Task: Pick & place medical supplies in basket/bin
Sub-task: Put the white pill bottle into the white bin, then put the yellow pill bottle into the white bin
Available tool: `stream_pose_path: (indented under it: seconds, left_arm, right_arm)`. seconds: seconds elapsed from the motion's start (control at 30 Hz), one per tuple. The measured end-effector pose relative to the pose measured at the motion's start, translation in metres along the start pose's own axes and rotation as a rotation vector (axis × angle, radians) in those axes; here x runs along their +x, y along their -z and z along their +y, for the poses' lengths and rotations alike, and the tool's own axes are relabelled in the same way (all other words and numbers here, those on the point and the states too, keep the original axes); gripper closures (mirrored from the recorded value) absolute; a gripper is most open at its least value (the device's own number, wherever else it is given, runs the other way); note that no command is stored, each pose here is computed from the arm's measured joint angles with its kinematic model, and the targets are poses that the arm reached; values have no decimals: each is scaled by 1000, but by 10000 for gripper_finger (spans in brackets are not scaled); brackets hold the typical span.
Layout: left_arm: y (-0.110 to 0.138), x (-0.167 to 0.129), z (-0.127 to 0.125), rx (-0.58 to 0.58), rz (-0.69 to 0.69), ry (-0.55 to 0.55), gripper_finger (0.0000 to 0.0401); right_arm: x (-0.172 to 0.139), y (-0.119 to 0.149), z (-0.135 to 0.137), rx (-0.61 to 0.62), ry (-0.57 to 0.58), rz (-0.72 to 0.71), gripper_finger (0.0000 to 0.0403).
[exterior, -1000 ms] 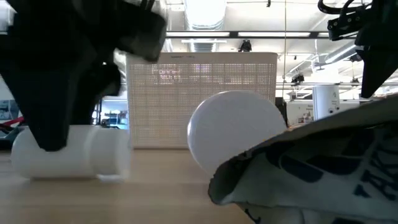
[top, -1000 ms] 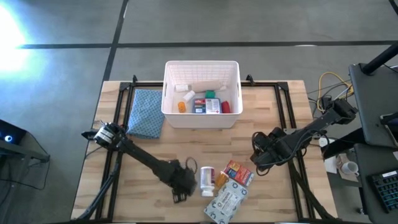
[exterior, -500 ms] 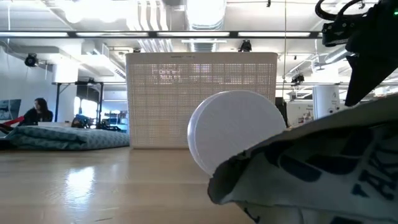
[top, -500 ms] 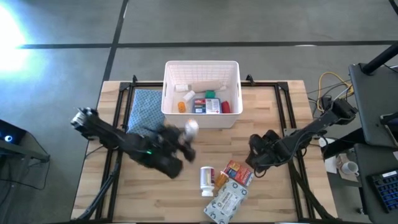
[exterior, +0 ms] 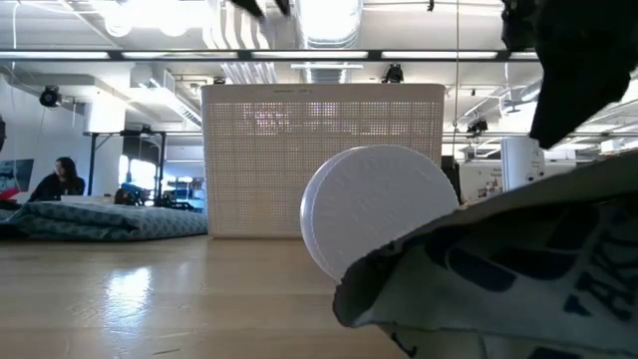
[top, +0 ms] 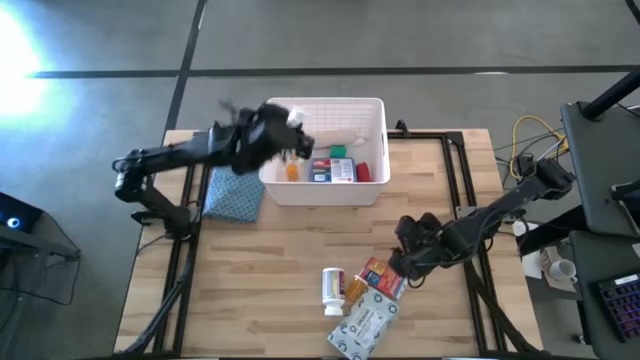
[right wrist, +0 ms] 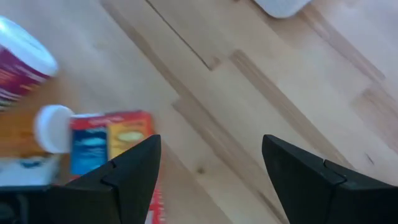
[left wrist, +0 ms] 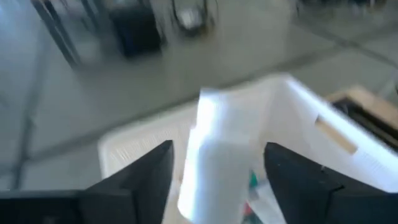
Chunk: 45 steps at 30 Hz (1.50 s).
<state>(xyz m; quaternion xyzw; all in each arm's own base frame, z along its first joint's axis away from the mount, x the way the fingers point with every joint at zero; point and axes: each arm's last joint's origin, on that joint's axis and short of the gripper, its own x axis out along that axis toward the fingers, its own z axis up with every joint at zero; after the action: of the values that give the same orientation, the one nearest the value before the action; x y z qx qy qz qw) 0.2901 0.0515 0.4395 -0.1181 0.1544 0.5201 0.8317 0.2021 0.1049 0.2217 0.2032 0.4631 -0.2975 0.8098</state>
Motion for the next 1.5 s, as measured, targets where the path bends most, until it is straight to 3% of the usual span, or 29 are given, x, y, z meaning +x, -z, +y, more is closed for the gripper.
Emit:
stream_pose_path:
  seconds: [0.13,0.23,0.33,0.43,0.57,0.7,0.8,0.93,1.07,1.23,1.33,1.5]
  left_arm:
    - [2,34,12,20,186,114,125]
    - [5,33,14,77,225,129,107]
    - [3,11,8,90,206,200,103]
    - [12,-23,-10,132,220,362,103]
    - [47,-67,-39,205,279,525,102]
    - [98,-104,-60,165,334,611,102]
    - [141,-120,-72,66,358,646,102]
    - [197,-126,-80,-187,339,666,102]
    - [241,-120,-79,-446,391,741,102]
    - [276,-109,-67,-720,474,764,102]
    - [283,-105,-63,-763,470,771,102]
    - [284,-104,-62,-706,443,779,102]
  right_arm:
    - [-13,-10,9,75,-54,-9,133]
    - [-29,-20,17,97,-117,-22,133]
    - [-47,-26,26,0,-187,-22,133]
    - [-61,-23,33,-206,-245,-35,133]
    - [-57,-16,32,-388,-220,-34,133]
    - [-31,-23,36,-493,-247,35,133]
    - [-8,-25,47,-678,-276,30,133]
    - [22,-20,64,-961,-239,35,137]
    - [46,-17,85,-1103,-215,48,142]
    - [72,-11,108,-1235,-183,104,141]
    - [78,-10,117,-1238,-197,129,141]
    - [77,-11,121,-1246,-228,161,147]
